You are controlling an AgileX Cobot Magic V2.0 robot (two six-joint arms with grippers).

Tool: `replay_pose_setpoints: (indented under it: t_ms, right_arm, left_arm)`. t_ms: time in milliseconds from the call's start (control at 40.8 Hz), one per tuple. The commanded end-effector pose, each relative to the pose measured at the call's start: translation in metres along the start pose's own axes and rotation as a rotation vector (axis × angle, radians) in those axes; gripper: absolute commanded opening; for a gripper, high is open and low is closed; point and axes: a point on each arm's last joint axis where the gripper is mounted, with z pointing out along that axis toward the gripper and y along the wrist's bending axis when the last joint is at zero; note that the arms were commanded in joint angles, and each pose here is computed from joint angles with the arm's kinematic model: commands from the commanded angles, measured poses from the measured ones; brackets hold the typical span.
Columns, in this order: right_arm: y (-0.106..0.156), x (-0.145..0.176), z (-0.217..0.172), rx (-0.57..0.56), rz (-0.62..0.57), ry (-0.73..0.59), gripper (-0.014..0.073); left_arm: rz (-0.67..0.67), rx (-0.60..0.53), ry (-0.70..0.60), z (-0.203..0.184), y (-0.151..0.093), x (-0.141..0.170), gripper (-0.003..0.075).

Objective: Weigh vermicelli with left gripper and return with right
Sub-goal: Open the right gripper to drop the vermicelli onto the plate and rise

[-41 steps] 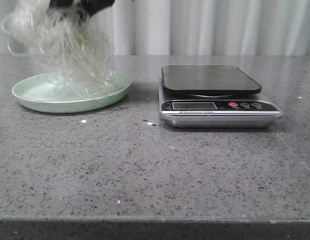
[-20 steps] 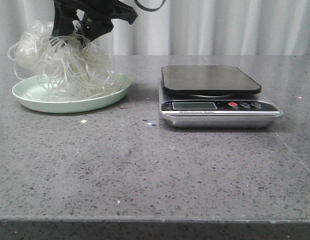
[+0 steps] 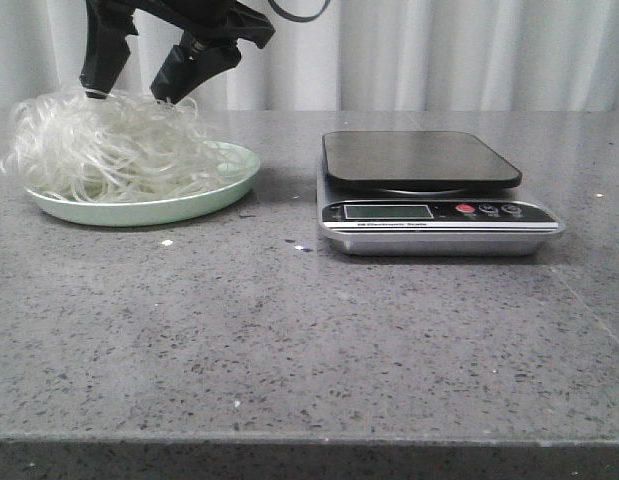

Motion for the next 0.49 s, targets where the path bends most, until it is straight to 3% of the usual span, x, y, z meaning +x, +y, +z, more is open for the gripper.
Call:
replay_pose_setpoints:
  t_ms: [0,196,466]
  right_arm:
    - [0.015,-0.027,-0.047,-0.018,-0.026,-0.156,0.0509]
    - [0.011,-0.035,-0.074,-0.013,-0.031,-0.16,0.0509]
    - [-0.03,-0.042,-0.132,0.068,0.023,-0.201,0.05]
  left_arm:
    - [-0.017,-0.008,-0.112,-0.002,0.001,-0.017,0.0136]
    - [-0.017,-0.008,-0.112,-0.002,0.001,-0.017,0.0136]
    - [-0.017,-0.008,-0.112,-0.002,0.001,-0.017,0.0136]
